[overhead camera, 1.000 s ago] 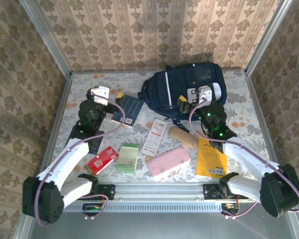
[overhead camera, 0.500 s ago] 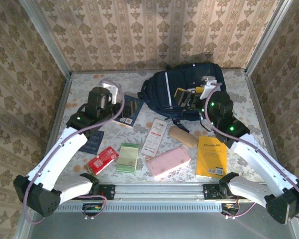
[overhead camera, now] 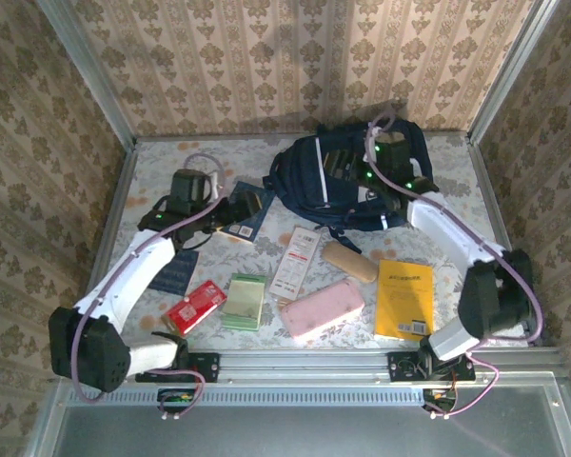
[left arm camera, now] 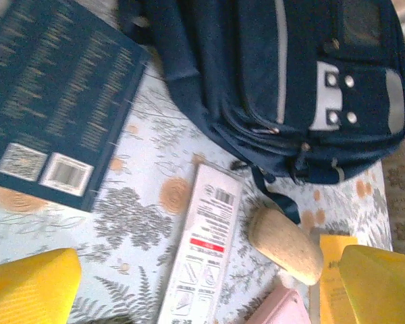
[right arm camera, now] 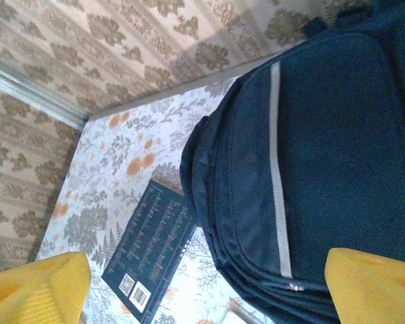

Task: Pack the student bag

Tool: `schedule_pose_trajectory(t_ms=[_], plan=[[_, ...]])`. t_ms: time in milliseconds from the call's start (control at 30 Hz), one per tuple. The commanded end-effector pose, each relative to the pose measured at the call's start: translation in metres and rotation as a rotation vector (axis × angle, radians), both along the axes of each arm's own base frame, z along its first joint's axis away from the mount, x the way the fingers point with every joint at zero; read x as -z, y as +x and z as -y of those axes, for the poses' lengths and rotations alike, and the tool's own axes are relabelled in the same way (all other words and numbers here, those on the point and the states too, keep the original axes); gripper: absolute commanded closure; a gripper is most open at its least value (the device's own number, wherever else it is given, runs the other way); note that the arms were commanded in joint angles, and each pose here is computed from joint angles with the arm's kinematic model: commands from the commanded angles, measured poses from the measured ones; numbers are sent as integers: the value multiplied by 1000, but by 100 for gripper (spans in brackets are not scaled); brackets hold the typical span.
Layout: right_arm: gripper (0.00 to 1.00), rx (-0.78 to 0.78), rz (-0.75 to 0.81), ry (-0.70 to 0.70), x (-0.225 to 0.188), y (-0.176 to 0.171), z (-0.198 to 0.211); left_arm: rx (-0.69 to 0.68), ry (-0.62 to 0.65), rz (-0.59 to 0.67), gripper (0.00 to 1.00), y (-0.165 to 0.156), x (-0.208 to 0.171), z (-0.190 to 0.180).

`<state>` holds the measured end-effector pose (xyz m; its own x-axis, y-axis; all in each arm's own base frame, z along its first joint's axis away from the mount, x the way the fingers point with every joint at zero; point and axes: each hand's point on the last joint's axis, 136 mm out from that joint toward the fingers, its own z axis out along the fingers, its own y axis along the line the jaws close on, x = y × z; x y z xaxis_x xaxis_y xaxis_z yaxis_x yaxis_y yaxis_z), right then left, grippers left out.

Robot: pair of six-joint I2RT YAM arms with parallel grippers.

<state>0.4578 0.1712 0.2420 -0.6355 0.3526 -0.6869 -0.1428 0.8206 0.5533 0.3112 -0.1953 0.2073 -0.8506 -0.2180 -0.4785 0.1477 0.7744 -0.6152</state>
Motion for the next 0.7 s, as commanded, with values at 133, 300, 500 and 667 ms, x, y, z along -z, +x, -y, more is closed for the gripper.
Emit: schedule_pose_trajectory(t_ms=[133,300,500,667], plan=[[10,-19,-244,-108,66,46,2,31,89,143,0,13,-34,9],[45,-132,-294,-78,98,57,-14,23,0,75,0,14,-16,7],[60,-224,-334,-18,125,68,-34,38,-19,56,0,14,-10,11],[59,-281,-364,1,138,72,-47,51,-38,27,0,13,-3,15]])
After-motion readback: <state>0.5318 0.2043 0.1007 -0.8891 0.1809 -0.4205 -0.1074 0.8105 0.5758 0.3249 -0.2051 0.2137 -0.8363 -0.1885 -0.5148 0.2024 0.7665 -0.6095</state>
